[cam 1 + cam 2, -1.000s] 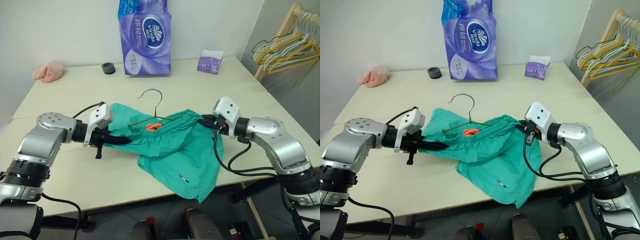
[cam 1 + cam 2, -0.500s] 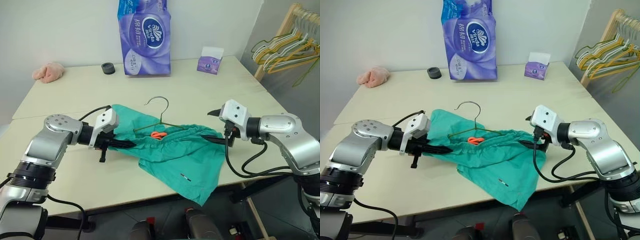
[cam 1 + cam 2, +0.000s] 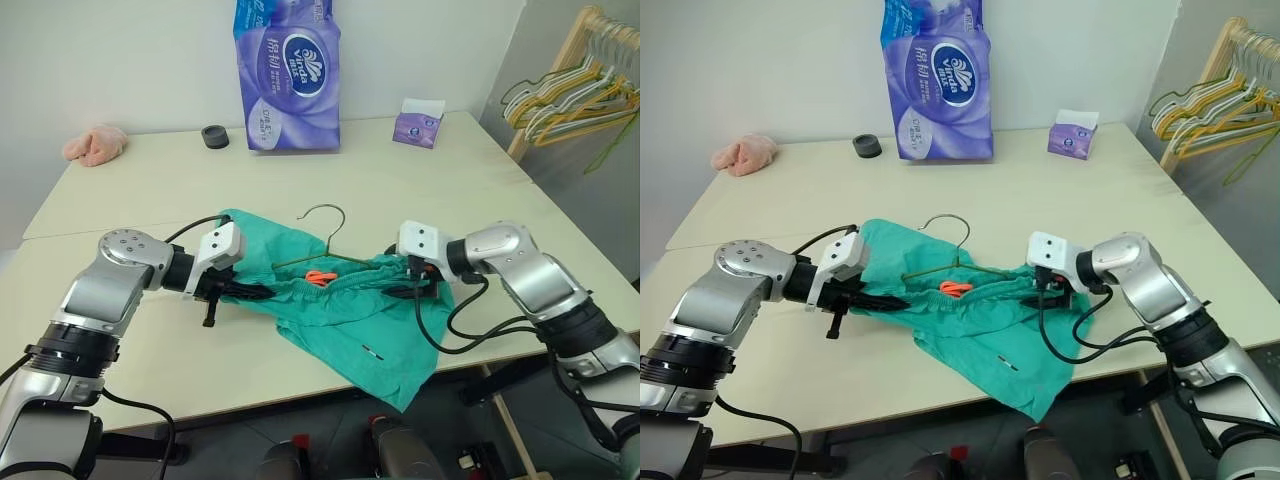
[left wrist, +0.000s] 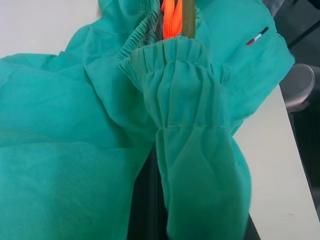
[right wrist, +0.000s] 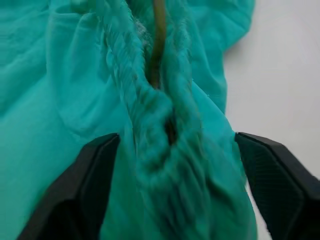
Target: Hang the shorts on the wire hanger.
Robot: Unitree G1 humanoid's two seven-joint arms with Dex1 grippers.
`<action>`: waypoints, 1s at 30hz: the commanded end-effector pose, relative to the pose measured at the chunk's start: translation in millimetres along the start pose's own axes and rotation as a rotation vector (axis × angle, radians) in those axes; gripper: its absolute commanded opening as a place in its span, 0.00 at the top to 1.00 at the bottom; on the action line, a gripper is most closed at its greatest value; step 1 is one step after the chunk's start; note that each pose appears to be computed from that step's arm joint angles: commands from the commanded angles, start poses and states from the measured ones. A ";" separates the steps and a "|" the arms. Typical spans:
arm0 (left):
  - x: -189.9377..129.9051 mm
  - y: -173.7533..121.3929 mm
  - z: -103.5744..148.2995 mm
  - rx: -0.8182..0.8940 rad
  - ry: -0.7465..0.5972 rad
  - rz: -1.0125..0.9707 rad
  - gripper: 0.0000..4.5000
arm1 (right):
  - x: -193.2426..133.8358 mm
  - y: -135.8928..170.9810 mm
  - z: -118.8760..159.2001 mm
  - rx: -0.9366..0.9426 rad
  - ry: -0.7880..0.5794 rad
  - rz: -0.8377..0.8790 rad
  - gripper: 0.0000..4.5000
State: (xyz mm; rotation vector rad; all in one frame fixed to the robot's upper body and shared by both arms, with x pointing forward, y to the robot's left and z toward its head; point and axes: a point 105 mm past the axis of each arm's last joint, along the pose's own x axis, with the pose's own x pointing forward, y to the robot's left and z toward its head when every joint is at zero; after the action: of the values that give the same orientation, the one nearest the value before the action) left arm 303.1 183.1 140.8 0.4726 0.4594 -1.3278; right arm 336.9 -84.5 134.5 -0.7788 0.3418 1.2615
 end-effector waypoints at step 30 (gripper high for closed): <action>-49.2 41.0 11.0 -0.019 -0.119 0.226 0.08 | -39.2 4.1 10.7 0.165 -0.070 0.049 1.00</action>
State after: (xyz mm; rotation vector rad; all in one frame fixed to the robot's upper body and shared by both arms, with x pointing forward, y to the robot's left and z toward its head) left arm 329.8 221.5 170.4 0.3832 0.3603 -1.1505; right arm 323.8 -107.2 147.8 -0.5978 0.4634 1.2654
